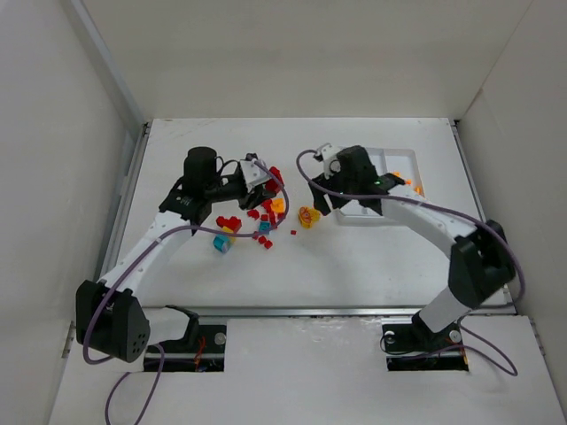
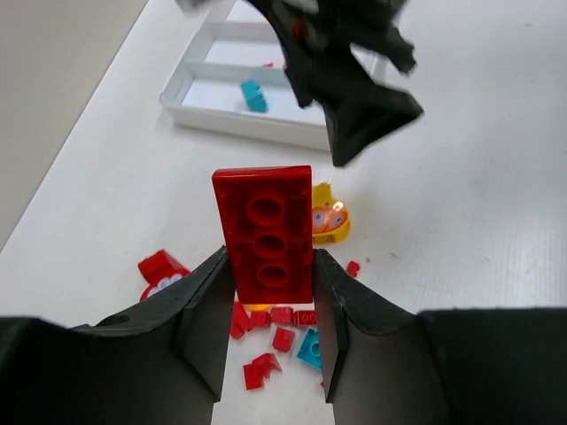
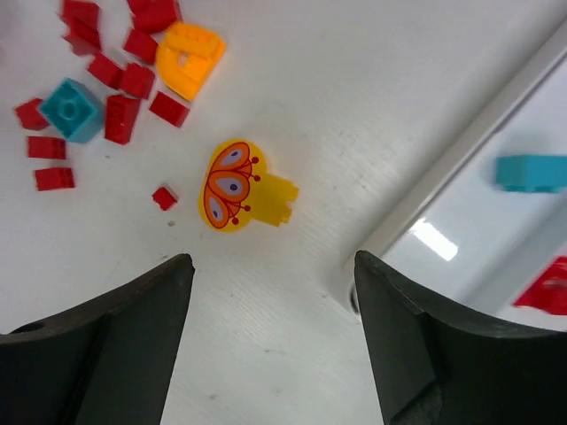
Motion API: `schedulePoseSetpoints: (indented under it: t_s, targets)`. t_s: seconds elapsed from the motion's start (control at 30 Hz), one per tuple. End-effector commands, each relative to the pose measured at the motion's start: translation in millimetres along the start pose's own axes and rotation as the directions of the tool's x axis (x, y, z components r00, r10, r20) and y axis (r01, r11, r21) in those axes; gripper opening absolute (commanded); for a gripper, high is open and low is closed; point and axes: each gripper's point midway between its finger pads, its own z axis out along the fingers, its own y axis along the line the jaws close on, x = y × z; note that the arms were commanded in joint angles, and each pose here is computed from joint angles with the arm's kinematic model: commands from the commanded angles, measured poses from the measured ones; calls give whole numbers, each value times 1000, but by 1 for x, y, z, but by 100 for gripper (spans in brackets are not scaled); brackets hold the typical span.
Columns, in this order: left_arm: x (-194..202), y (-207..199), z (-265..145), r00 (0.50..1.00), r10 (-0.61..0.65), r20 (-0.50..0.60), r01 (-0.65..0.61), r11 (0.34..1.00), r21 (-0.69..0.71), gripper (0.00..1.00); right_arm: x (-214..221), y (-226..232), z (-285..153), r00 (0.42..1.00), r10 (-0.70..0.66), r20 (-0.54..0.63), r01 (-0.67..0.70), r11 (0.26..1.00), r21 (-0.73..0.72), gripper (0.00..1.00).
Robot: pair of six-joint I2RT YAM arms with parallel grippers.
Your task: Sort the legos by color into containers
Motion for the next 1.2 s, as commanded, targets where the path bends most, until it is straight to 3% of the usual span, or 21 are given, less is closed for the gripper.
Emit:
schedulePoseSetpoints:
  t_s: [0.0, 0.13, 0.23, 0.4, 0.67, 0.93, 1.13, 1.17]
  targets:
    - [-27, -29, -7, 990, 67, 125, -84, 987, 136, 0, -67, 3, -55, 929, -192, 317, 209, 978, -22, 79]
    - [-37, -31, -3, 983, 95, 158, -126, 972, 199, 0, -83, 37, -99, 798, -377, 469, 471, 876, -98, 80]
    - [-39, -36, -3, 975, 141, 174, -182, 952, 246, 0, -95, 74, -139, 608, -470, 640, 684, 720, -121, 81]
    - [-48, -43, -3, 953, 202, 228, -261, 926, 272, 0, -111, 99, -167, 487, -470, 736, 778, 616, -121, 82]
    - [-57, -57, 1, 943, 205, 262, -284, 907, 312, 0, -119, 124, -163, 451, -477, 754, 829, 537, -156, 80]
    - [-53, -59, 5, 949, 191, 251, -268, 908, 321, 0, -117, 141, -152, 467, -459, 756, 835, 510, -206, 66]
    - [-59, -58, 6, 946, 200, 255, -274, 913, 301, 0, -119, 143, -147, 496, -452, 741, 821, 522, -232, 43]
    - [-55, -59, 6, 949, 193, 250, -267, 914, 306, 0, -114, 142, -140, 524, -456, 719, 810, 529, -255, 41]
